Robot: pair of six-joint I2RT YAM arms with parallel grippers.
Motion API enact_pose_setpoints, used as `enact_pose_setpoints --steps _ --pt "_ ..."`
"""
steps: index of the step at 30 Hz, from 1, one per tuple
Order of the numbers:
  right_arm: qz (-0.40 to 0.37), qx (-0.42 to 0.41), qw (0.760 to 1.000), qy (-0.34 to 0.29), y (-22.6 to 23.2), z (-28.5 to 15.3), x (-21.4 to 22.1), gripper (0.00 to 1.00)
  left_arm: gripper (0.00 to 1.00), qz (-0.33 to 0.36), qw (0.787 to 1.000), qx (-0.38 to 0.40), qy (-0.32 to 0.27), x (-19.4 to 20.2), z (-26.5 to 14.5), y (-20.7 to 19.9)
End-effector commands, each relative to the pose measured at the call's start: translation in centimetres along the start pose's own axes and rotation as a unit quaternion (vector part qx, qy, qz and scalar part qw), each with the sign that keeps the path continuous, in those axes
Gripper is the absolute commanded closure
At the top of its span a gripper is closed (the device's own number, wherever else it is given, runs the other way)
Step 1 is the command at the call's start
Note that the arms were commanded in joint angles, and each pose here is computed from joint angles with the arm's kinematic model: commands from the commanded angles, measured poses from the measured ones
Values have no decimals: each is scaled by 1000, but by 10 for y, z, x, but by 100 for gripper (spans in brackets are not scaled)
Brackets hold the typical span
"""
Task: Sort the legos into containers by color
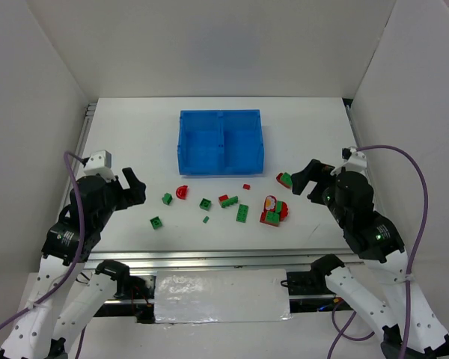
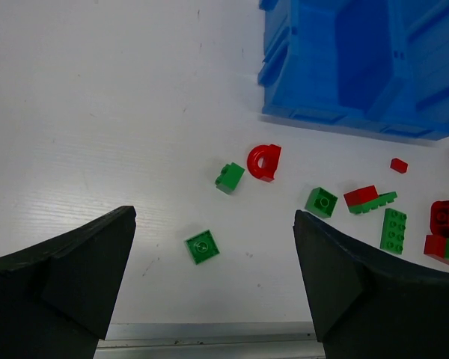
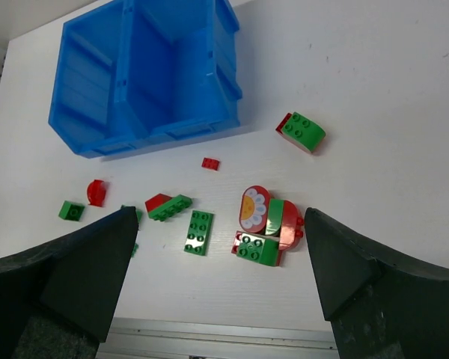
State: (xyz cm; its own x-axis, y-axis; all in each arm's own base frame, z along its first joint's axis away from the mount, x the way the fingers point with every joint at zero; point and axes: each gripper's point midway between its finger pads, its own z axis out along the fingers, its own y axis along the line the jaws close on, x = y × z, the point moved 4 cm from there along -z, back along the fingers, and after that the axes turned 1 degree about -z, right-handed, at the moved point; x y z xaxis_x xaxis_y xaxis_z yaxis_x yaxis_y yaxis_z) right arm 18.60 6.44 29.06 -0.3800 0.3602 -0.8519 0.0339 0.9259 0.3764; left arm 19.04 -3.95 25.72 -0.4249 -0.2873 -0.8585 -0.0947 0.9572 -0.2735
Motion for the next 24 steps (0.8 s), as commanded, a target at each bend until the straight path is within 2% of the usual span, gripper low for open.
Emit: enact_pose_setpoints --steps 1,10,16,20,21,24 --pt "5 -7 1000 -26 8 -3 -18 1 0 8 1000 19 -21 -10 1 -6" --pt "-17 -71 997 -11 24 6 -9 1 0 12 999 36 -34 -12 -4 -8" --pt "-75 -38 996 39 25 56 8 0 1 17 1000 13 -6 -7 6 -5" --pt "-117 -50 990 56 29 96 12 0 1 13 1000 19 -20 -10 1 -6" --pt "-120 -27 988 95 20 116 24 0 1 13 999 23 -22 -10 1 -6" --pt "-112 -32 982 150 11 151 29 2 0 14 999 28 -23 -10 0 -7"
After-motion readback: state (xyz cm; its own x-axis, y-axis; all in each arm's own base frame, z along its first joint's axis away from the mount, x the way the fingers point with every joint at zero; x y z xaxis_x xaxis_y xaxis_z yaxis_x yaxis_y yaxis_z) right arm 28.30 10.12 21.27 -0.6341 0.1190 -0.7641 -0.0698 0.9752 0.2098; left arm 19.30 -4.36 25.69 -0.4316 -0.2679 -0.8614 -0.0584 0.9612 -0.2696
